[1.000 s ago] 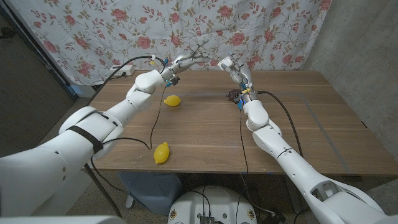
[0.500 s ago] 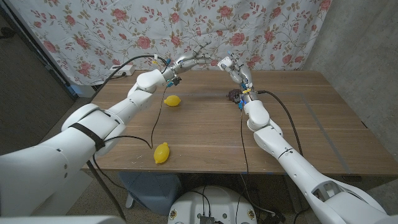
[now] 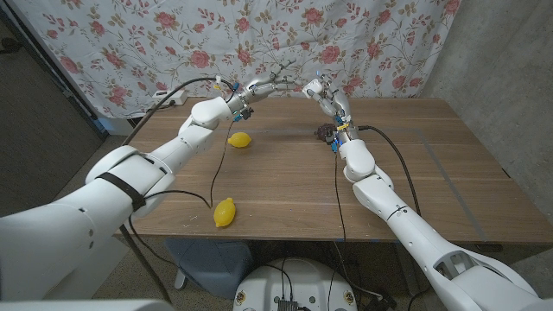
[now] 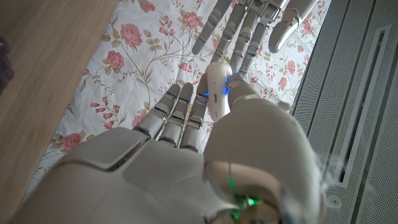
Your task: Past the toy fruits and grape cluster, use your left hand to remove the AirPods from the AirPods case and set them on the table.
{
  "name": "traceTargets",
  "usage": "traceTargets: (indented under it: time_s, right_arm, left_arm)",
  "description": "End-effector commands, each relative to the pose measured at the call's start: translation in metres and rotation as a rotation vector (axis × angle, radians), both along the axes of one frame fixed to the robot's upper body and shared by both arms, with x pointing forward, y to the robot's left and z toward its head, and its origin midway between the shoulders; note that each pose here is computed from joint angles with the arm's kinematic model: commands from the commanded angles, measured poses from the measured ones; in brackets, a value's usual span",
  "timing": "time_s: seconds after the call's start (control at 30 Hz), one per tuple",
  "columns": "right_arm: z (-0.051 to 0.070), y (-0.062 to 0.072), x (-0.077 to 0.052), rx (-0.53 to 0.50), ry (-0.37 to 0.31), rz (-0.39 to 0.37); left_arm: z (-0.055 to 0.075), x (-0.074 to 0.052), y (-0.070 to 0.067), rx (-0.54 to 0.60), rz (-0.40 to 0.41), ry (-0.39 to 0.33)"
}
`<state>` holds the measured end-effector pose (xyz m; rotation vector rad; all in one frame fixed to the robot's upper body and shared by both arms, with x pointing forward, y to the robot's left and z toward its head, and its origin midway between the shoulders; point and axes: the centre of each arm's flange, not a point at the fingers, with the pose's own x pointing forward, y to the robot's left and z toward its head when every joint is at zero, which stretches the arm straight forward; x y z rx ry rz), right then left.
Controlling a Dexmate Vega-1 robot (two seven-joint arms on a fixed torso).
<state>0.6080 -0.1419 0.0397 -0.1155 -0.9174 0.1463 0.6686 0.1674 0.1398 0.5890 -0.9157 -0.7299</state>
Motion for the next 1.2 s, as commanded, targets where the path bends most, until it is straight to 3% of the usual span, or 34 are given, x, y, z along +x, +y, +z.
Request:
traceTargets:
  time_s: [0.03, 1.2]
  right_arm:
    - [0.002, 0.001, -0.002, -0.019, -0.018, -0.017]
    - [0.006, 0.014, -0.006, -0.062, -0.05, -0.011]
  left_arm:
    - [-0.003, 0.0, -0.001, -0.002, 0.006, 0.006]
    - [-0.003, 0.002, 0.001, 0.003, -0.014, 0.023]
